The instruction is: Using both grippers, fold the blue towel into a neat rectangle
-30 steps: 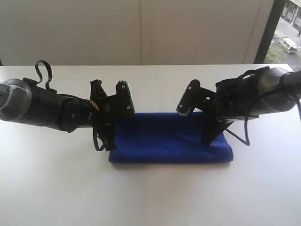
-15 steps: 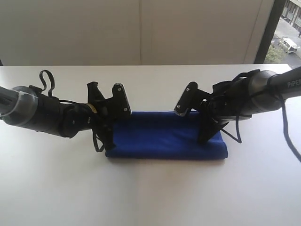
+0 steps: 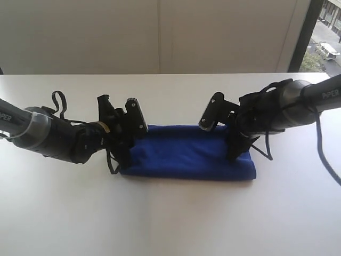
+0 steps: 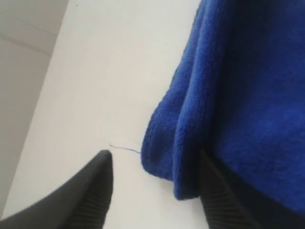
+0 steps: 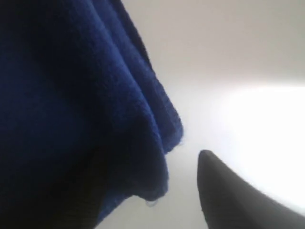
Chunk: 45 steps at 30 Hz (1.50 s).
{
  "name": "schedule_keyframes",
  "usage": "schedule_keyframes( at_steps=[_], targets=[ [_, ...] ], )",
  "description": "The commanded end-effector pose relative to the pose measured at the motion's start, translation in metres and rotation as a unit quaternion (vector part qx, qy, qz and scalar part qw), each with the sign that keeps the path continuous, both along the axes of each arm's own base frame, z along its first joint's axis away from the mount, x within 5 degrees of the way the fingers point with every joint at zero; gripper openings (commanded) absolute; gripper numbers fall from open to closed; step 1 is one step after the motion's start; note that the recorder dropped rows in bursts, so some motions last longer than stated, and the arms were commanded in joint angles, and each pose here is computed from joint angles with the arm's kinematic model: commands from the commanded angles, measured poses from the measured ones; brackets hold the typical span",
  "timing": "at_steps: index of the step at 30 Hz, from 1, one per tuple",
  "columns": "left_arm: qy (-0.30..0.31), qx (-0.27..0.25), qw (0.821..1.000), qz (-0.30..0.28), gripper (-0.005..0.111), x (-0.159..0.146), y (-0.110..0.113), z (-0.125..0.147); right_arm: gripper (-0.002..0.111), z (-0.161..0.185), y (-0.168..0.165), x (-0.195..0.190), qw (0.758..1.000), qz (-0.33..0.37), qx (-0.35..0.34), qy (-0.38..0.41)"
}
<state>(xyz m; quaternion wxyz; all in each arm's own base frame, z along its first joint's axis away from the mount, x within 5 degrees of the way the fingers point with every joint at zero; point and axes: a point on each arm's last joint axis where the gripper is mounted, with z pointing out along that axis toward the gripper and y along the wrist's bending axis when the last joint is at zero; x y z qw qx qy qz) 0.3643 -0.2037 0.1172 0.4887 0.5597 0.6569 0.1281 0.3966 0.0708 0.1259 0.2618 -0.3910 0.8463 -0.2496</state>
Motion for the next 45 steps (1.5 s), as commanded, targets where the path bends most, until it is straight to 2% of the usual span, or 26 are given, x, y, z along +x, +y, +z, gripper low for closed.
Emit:
schedule_keyframes(
  at_steps=[1, 5, 8, 9, 10, 12, 13, 14, 15, 16, 21, 25, 31, 37, 40, 42, 45],
  targets=[
    [-0.047, -0.024, 0.998, 0.016, 0.067, 0.005, 0.002, 0.008, 0.057, 0.008, -0.011, 0.003, 0.998, -0.061, -0.026, -0.016],
    [-0.113, -0.062, 0.990, 0.065, 0.067, 0.010, 0.009, 0.036, 0.057, 0.028, -0.012, 0.002, 0.994, -0.095, 0.007, -0.050],
    [-0.109, -0.092, 0.984, 0.102, 0.067, 0.009, 0.015, 0.052, 0.057, 0.046, -0.010, 0.001, 0.986, -0.124, 0.064, -0.086],
    [-0.083, -0.098, 0.986, 0.110, 0.065, 0.006, 0.015, 0.056, 0.057, 0.055, -0.008, 0.000, 0.983, -0.127, 0.093, -0.099],
    [-0.045, -0.098, 0.988, 0.108, 0.059, 0.002, 0.014, 0.056, 0.054, 0.061, -0.004, -0.001, 0.979, -0.123, 0.123, -0.103],
    [0.011, -0.101, 0.989, 0.103, 0.043, -0.004, 0.012, 0.053, 0.043, 0.066, 0.001, -0.002, 0.973, -0.124, 0.165, -0.104],
    [0.045, -0.104, 0.988, 0.102, 0.031, -0.008, 0.011, 0.052, 0.031, 0.067, 0.005, -0.002, 0.968, -0.119, 0.194, -0.101],
    [0.080, -0.107, 0.986, 0.102, 0.021, -0.011, 0.010, 0.048, 0.014, 0.068, 0.010, -0.003, 0.964, -0.113, 0.223, -0.096],
    [0.112, -0.109, 0.983, 0.101, 0.005, -0.014, 0.009, 0.045, -0.001, 0.068, 0.014, -0.003, 0.961, -0.101, 0.240, -0.089],
    [0.142, -0.101, 0.980, 0.096, 0.001, -0.017, 0.007, 0.042, 0.000, 0.064, 0.017, -0.004, 0.959, -0.098, 0.255, -0.074],
    [0.242, -0.070, 0.965, 0.072, 0.000, -0.024, 0.001, 0.030, 0.000, 0.040, 0.016, 0.000, 0.968, -0.098, 0.228, 0.025],
    [0.284, -0.051, 0.955, 0.062, 0.000, -0.027, 0.000, 0.020, 0.000, 0.022, 0.015, 0.006, 0.955, -0.093, 0.255, 0.118],
    [0.317, -0.021, 0.947, 0.049, 0.000, -0.032, 0.001, 0.007, 0.000, 0.016, 0.013, 0.013, 0.949, -0.096, 0.271, 0.128],
    [0.375, 0.002, 0.924, 0.067, 0.000, -0.029, 0.031, 0.002, 0.000, 0.015, 0.005, 0.014, 0.948, -0.105, 0.270, 0.131],
    [0.369, -0.003, 0.927, 0.071, 0.000, -0.027, 0.039, 0.014, 0.000, 0.015, 0.005, 0.013, 0.947, -0.107, 0.270, 0.137],
    [0.354, -0.014, 0.933, 0.068, 0.000, -0.027, 0.039, 0.031, 0.000, 0.015, 0.005, 0.013, 0.947, -0.107, 0.271, 0.136],
    [0.317, -0.056, 0.944, 0.065, 0.000, -0.022, 0.034, 0.066, 0.000, 0.005, 0.007, 0.014, 0.940, -0.120, 0.284, 0.145]
  ],
)
